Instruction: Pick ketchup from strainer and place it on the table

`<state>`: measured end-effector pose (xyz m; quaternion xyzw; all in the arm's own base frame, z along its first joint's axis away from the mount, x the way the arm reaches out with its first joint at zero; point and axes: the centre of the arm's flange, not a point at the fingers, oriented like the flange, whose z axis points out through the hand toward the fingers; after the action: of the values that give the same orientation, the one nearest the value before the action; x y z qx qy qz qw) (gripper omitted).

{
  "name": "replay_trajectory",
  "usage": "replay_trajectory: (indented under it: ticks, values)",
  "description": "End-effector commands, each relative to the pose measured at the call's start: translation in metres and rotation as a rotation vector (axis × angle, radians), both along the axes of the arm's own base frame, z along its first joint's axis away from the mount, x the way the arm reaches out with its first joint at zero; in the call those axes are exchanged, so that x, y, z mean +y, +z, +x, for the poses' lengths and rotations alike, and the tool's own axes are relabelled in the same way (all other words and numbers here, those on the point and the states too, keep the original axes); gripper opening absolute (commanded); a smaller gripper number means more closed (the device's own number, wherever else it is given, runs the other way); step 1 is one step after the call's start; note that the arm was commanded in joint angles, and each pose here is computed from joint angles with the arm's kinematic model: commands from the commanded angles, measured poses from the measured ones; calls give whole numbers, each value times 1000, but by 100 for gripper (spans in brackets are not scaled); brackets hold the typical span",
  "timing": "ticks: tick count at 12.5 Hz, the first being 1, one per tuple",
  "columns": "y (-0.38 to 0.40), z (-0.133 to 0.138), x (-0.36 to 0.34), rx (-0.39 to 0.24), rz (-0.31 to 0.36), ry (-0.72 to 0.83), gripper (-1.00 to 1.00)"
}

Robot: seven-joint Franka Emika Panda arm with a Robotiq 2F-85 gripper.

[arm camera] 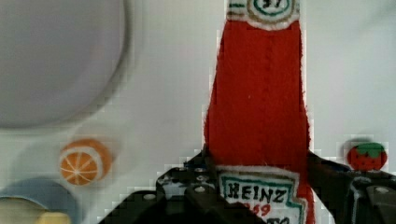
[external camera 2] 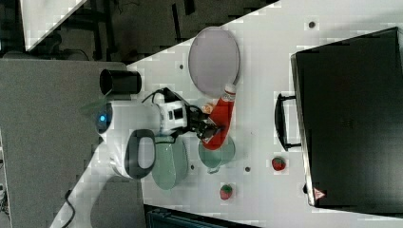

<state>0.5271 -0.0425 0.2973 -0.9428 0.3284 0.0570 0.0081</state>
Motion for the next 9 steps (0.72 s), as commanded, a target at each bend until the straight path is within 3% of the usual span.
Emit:
replay_trajectory:
  ticks: [1,3,6,9]
  values:
    - [-44,-7,6,1,20,59,21]
    - [-65,-10,2,7,2,88,27]
    - [-71,-8,0,0,-27,133,91]
    - [-30,6,8,-79,-48,126,100]
